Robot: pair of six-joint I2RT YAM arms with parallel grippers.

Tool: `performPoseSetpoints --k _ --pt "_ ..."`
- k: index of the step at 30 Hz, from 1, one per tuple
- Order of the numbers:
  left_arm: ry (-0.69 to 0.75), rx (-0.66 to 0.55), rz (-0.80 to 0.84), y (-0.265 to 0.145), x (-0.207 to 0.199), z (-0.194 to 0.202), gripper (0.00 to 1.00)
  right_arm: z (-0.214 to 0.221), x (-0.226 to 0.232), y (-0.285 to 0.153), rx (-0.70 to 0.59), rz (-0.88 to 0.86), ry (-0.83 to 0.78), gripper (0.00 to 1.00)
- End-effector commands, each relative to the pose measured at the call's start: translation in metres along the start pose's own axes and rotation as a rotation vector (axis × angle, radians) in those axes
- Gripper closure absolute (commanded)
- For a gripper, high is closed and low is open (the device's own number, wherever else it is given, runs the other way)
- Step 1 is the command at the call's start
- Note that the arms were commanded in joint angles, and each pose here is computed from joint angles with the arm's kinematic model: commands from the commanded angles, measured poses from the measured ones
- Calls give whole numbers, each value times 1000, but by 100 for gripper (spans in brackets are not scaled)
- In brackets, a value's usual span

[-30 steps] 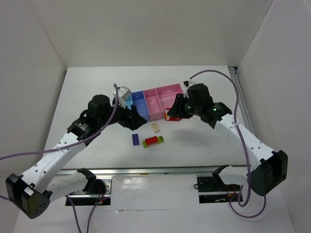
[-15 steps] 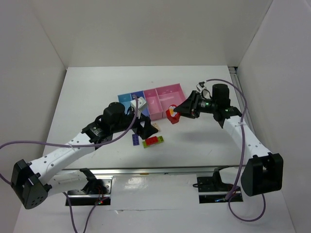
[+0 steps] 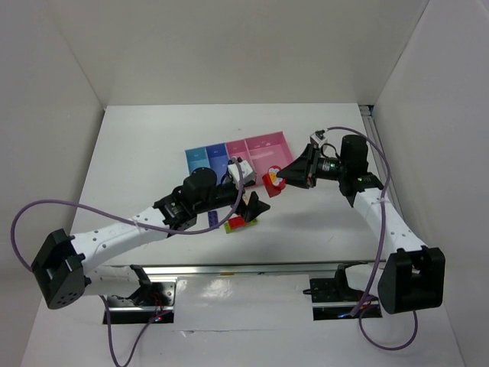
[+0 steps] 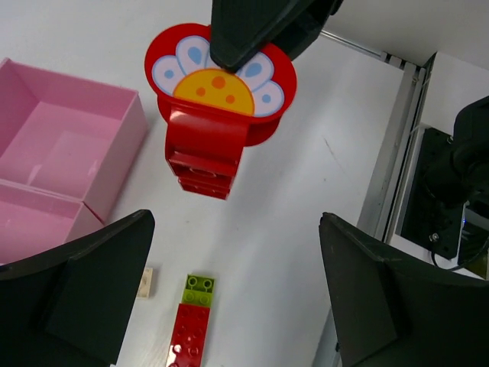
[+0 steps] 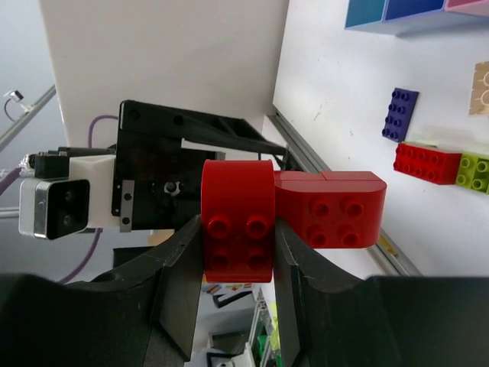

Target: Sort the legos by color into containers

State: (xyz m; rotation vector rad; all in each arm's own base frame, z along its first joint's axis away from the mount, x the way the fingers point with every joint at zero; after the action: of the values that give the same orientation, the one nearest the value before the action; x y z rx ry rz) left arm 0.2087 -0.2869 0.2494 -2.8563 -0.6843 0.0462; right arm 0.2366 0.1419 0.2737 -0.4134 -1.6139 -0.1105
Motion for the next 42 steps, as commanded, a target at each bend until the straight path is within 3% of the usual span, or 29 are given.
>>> performPoseSetpoints --k 1,8,16,23,28,29,34,36,42 --pt "102 -110 -6 14 2 -22 0 6 10 -7 25 -55 -68 76" --pt "168 -63 -33 44 12 -16 0 0 6 -6 15 -57 -74 76" --pt "190 -124 6 55 10 -27 4 -2 8 -6 1 -66 -92 76" --pt "164 -204 16 53 6 -30 28 2 1 -6 31 -47 -67 76" --pt "154 -201 17 51 4 -23 57 2 3 -6 41 -70 -67 76" --pt "157 -211 16 48 4 -27 71 2 4 -6 42 -70 -55 76" --pt "160 -178 28 48 3 -20 86 4 11 -8 50 -99 -53 76" --pt "162 -187 27 46 3 -23 100 2 11 -9 40 -101 -60 76" --pt "165 -180 -31 36 13 -19 100 -7 15 -15 18 -98 -74 81"
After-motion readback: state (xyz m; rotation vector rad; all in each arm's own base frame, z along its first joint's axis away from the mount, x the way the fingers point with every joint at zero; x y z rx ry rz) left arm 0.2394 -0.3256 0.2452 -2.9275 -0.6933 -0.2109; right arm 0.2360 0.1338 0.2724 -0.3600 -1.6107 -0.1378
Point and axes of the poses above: each gripper's point midway between its finger pads, its own y axis out along the fingers, its own x axis along the line the jaws close on, z = x × y, the point moved 6 cm from there along -y, back along the fingers, and after that the axes turned 8 degrees about y, right-handed, at the moved point
